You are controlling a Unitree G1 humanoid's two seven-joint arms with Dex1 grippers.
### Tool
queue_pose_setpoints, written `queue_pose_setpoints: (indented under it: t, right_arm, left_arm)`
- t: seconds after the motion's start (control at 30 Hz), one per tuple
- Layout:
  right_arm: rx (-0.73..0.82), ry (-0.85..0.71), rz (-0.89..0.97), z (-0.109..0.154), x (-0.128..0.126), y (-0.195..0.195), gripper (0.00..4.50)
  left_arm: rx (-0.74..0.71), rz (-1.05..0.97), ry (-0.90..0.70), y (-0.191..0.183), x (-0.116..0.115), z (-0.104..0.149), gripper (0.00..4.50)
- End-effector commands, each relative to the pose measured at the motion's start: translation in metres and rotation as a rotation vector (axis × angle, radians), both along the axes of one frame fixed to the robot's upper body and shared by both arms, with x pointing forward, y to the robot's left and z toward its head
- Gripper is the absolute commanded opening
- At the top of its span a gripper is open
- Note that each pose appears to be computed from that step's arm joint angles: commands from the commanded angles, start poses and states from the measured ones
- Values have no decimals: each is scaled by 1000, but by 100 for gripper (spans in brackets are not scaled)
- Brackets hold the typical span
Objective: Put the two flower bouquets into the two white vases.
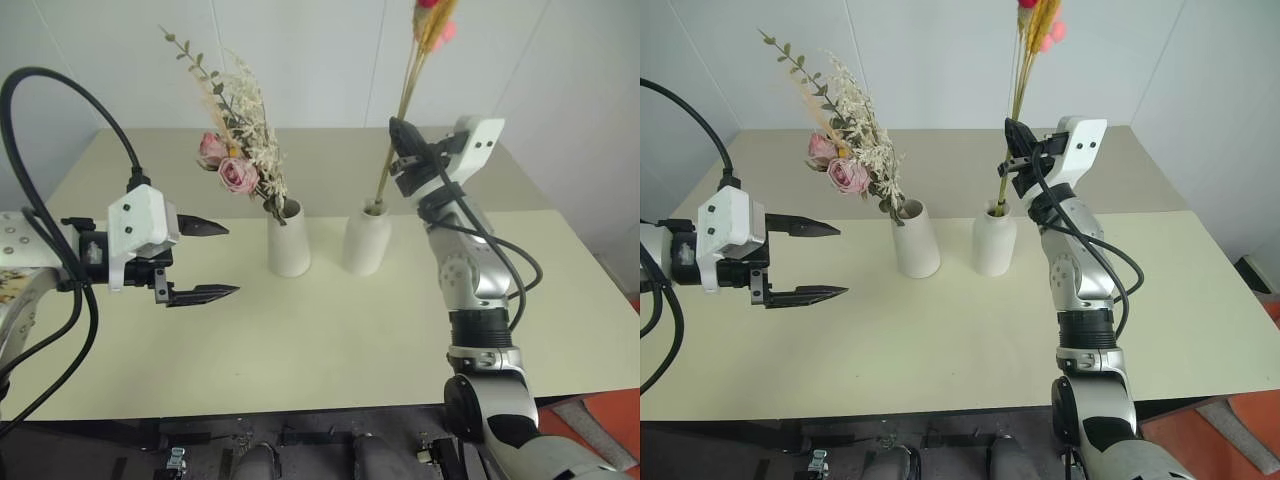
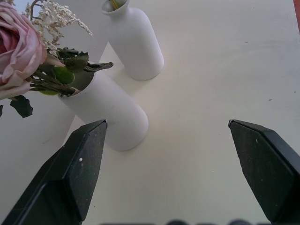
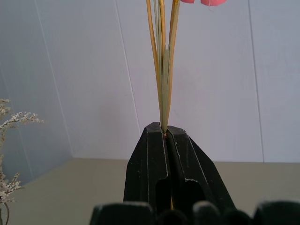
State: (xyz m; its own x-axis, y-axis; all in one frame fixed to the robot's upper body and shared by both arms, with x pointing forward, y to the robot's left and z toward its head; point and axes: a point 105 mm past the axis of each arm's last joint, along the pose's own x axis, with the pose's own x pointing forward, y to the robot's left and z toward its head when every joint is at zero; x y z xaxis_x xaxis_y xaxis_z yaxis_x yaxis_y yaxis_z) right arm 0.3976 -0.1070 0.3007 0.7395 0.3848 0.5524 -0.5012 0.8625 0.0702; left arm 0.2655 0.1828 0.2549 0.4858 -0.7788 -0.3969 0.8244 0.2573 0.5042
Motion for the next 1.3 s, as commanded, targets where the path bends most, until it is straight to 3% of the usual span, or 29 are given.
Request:
queue_pose_setpoints:
  t: [0.03,0.33,0.6,0.87,1.07,1.3]
  right_arm:
    - [-8,-90,31,14,-16,8,144]
    - [-73,-74,11,-2,-36,4,448]
    - [-273,-63,-22,-15,-71,-22,448]
    - [-735,54,79,-43,-110,-71,448]
    - [-878,159,73,-60,-118,-102,448]
    - [-948,186,81,-72,-122,-111,448]
  left_arm:
    - [14,0,-62,1,-3,11,450]
    - [17,18,-68,5,-2,11,450]
    - [24,28,-74,9,-2,12,450]
    - [19,23,-79,10,-1,12,450]
    - [-4,-18,-87,5,-5,16,450]
    - [7,-13,-95,6,-5,20,450]
